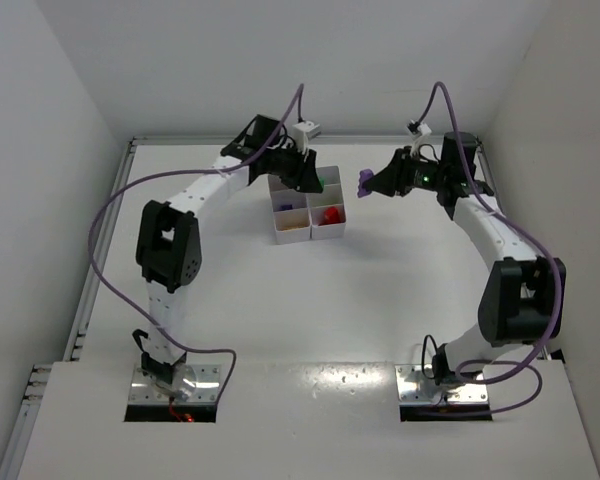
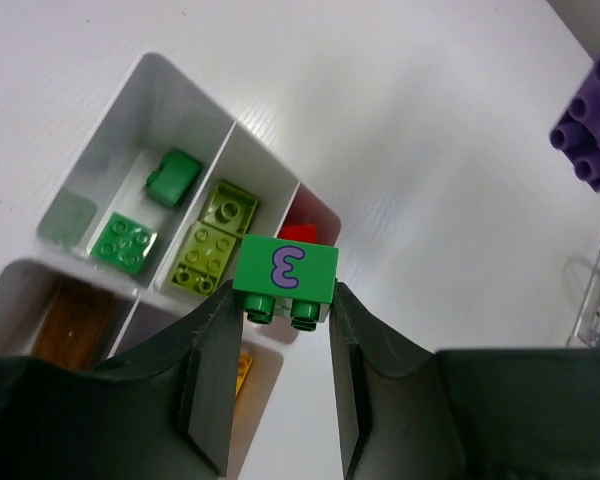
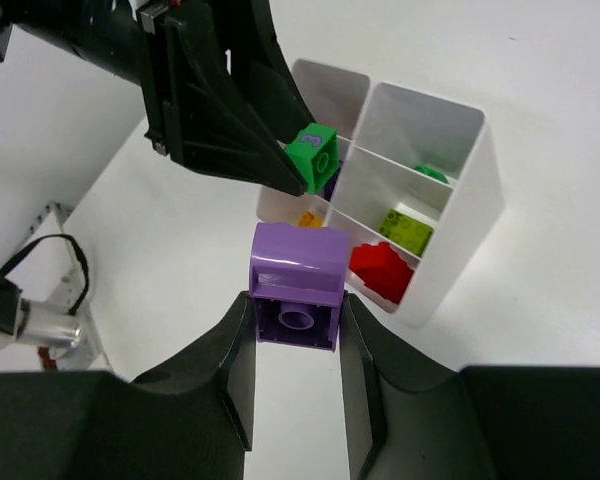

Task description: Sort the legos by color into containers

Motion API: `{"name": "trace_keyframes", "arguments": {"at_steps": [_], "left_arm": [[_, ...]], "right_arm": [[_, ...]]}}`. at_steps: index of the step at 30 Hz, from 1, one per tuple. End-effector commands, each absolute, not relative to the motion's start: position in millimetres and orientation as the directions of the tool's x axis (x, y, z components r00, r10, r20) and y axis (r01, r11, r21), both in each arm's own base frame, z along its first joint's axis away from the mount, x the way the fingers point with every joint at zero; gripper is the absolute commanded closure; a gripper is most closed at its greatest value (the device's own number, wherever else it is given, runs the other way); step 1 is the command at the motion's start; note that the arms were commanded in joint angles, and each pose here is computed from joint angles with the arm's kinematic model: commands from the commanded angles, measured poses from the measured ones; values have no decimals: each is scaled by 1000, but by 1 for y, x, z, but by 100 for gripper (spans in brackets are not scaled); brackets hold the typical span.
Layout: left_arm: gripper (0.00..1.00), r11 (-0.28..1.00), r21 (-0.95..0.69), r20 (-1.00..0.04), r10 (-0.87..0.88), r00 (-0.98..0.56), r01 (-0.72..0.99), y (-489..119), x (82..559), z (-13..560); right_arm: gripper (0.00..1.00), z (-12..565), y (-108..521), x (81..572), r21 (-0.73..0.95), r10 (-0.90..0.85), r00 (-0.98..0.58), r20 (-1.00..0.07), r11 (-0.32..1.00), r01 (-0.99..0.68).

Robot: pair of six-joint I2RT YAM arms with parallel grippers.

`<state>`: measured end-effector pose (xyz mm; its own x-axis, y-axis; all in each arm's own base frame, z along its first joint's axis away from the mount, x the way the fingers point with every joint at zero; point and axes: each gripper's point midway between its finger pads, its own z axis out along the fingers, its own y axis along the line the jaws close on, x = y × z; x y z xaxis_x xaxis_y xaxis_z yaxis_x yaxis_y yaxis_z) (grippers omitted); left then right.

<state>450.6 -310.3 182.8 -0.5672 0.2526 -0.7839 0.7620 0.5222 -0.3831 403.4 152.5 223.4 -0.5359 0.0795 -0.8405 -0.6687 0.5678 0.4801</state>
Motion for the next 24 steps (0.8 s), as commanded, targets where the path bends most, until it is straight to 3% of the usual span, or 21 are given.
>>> {"name": "trace_keyframes", "arguments": {"at_steps": [1, 8, 18, 24], "left_arm": [[100, 606, -334, -807, 213, -551, 722, -317, 474, 189], [100, 668, -316, -834, 143, -533, 674, -327, 511, 187], [100, 705, -276, -844, 147, -515, 653, -339, 527, 179], [78, 688, -291, -838, 152, -524, 665, -343, 524, 174]], "right_arm": [[100, 232, 139, 402, 405, 61, -476, -878, 624, -668], [100, 237, 126, 393, 391, 75, -460, -885, 657, -644], [100, 232, 115, 394, 407, 91, -476, -875, 669, -621], [100, 228, 113, 398, 417, 89, -488, -868, 662, -623]]}}
